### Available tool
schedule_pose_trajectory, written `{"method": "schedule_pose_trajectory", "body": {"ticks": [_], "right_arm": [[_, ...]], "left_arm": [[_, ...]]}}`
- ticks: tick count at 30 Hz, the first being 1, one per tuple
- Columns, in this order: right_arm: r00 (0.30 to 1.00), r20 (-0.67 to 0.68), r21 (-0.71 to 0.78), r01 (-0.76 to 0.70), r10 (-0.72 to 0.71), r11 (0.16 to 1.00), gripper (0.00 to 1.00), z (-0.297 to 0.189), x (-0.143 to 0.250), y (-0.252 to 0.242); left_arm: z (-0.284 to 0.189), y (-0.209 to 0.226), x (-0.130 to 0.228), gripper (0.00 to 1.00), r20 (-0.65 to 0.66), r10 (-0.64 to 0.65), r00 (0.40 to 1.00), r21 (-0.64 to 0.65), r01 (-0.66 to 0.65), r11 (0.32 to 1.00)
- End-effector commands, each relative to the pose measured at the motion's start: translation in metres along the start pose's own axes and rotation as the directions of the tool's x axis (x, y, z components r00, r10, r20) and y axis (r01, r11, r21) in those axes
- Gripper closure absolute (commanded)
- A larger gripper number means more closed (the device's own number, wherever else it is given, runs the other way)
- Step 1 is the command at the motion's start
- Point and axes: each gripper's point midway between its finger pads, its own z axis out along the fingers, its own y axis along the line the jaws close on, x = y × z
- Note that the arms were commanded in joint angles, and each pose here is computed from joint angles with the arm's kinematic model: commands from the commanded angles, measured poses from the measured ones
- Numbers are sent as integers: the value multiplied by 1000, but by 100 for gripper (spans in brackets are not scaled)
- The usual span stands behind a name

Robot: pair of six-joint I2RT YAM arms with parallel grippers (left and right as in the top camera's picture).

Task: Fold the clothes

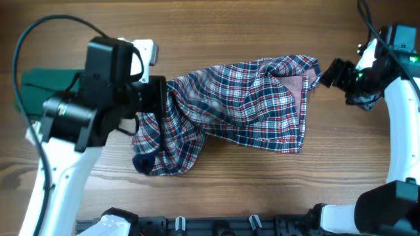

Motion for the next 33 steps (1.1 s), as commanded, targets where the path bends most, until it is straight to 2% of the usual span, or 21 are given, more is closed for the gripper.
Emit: {"method": "schedule_pose_trajectory", "body": {"ticks": [1, 3, 5, 6, 8, 11, 16, 20, 23, 24, 26, 28, 29, 31, 33], "right_arm": [[994, -101, -9, 27, -28, 1000, 4, 24, 27, -1], [988, -152, -6, 18, -19, 1000, 5, 51, 44, -9], [980, -168, -131, 85, -107, 988, 12, 79, 59, 2], [980, -138, -199, 115, -144, 973, 17, 99, 64, 8], [982, -95, -225, 139, -163, 964, 17, 115, 65, 10], [980, -86, -298, 148, -181, 943, 28, 126, 75, 21], [969, -177, -271, 122, -174, 955, 29, 140, 103, 17], [978, -206, -15, 37, -40, 999, 28, 155, 112, -24], [975, -214, -9, 53, -54, 999, 31, 155, 114, -26], [972, -226, -36, 61, -68, 997, 37, 155, 117, -23], [964, -242, -109, 84, -108, 991, 44, 155, 124, -12], [956, -245, -182, 116, -159, 977, 57, 156, 130, 1], [953, -244, -214, 125, -177, 969, 71, 155, 131, 7], [957, -228, -239, 125, -181, 963, 93, 152, 127, 14], [965, -180, -251, 145, -193, 957, 96, 139, 112, 22]], "left_arm": [[6, 5, -2, 96, -8, 24, 1000, -21, -25, 999], [7, 5, -2, 96, -10, 27, 1000, -21, -28, 999], [7, 5, -2, 96, -9, 28, 1000, -21, -28, 999], [7, 6, -3, 96, -8, 28, 1000, -24, -29, 999], [7, 6, -3, 96, -8, 28, 1000, -23, -28, 999], [7, 6, -3, 96, -7, 28, 1000, -23, -28, 999], [7, 5, -3, 96, -6, 29, 1000, -23, -29, 999], [7, 5, -3, 96, -6, 32, 999, -23, -32, 999], [7, 6, -3, 96, -5, 33, 999, -23, -33, 999], [7, 6, -4, 96, -5, 33, 999, -23, -33, 999], [7, 5, -5, 96, 0, 33, 999, -21, -33, 999], [7, 5, -6, 96, 6, 35, 999, -20, -34, 999], [7, 5, -6, 96, 6, 35, 999, -20, -35, 999], [7, 5, -6, 96, 6, 35, 999, -20, -34, 999], [7, 5, -6, 96, 6, 35, 999, -20, -34, 999]]}}
